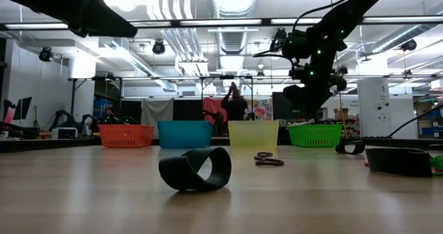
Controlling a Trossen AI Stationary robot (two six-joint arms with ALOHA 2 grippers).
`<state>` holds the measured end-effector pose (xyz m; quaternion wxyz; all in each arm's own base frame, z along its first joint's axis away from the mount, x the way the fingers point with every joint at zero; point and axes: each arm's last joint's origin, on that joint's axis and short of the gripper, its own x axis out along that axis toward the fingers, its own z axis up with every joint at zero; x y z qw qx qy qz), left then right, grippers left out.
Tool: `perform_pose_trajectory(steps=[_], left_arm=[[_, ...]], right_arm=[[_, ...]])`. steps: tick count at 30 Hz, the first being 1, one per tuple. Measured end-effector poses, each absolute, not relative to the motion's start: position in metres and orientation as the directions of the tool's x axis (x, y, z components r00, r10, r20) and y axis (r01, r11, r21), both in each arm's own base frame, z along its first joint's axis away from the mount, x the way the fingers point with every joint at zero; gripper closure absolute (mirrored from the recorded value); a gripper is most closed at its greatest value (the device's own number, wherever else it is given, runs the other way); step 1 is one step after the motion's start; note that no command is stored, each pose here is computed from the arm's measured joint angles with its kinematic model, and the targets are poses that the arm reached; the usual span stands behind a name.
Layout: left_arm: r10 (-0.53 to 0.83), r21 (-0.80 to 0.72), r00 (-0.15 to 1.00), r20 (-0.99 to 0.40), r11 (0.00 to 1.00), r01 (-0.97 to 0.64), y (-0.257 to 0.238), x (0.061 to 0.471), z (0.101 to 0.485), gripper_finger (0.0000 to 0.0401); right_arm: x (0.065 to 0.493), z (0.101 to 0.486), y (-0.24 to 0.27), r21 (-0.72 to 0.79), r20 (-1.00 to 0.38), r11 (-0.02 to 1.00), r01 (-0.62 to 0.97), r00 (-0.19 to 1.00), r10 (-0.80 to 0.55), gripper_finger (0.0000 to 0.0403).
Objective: Sort rubber bands into baskets
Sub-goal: Put the green rubber band into the yellow bin
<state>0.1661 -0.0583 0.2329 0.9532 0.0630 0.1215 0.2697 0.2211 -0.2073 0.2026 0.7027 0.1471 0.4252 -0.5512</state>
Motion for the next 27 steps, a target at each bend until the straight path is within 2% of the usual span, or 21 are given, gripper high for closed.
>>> perform_pose_trajectory(steps=[4,8,11,13,16,19,21,23,27], left_arm=[[0.541,0.186,0.818,-0.198,0.84,-0.51,-0.056,0.167,0.233,0.0278],[0.552,0.187,0.809,-0.2,0.832,-0.522,-0.054,0.168,0.233,0.0278],[0.56,0.193,0.803,-0.203,0.827,-0.528,-0.052,0.169,0.232,0.0278],[0.563,0.197,0.801,-0.206,0.825,-0.529,-0.052,0.17,0.231,0.0278],[0.555,0.2,0.804,-0.212,0.83,-0.52,-0.053,0.171,0.23,0.0278],[0.537,0.205,0.814,-0.223,0.842,-0.499,-0.053,0.172,0.229,0.0278],[0.537,0.223,0.813,-0.226,0.841,-0.493,-0.054,0.172,0.228,0.0278],[0.537,0.24,0.812,-0.227,0.839,-0.488,-0.054,0.173,0.227,0.0278],[0.537,0.25,0.812,-0.228,0.838,-0.484,-0.054,0.173,0.227,0.0278]], right_arm=[[0.227,0.207,-0.201,-0.202,-0.781,0.428,0.881,0.119,-0.613,0.0266],[0.238,0.217,-0.184,-0.079,-0.795,0.572,0.816,0.295,-0.53,0.0252],[0.25,0.222,-0.164,0.088,-0.814,0.707,0.702,0.46,-0.355,0.0248],[0.256,0.219,-0.145,0.214,-0.841,0.755,0.62,0.51,-0.18,0.0248],[0.255,0.211,-0.113,0.271,-0.914,0.729,0.629,0.405,-0.009,0.0251],[0.244,0.204,-0.084,0.182,-0.98,0.701,0.689,0.187,0.071,0.0254],[0.239,0.203,-0.069,0.116,-0.993,0.688,0.716,0.085,0.078,0.0253],[0.238,0.203,-0.061,0.067,-0.998,0.674,0.736,0.039,0.056,0.0249],[0.242,0.201,-0.054,0.062,-0.998,0.674,0.736,0.048,0.039,0.0237]])
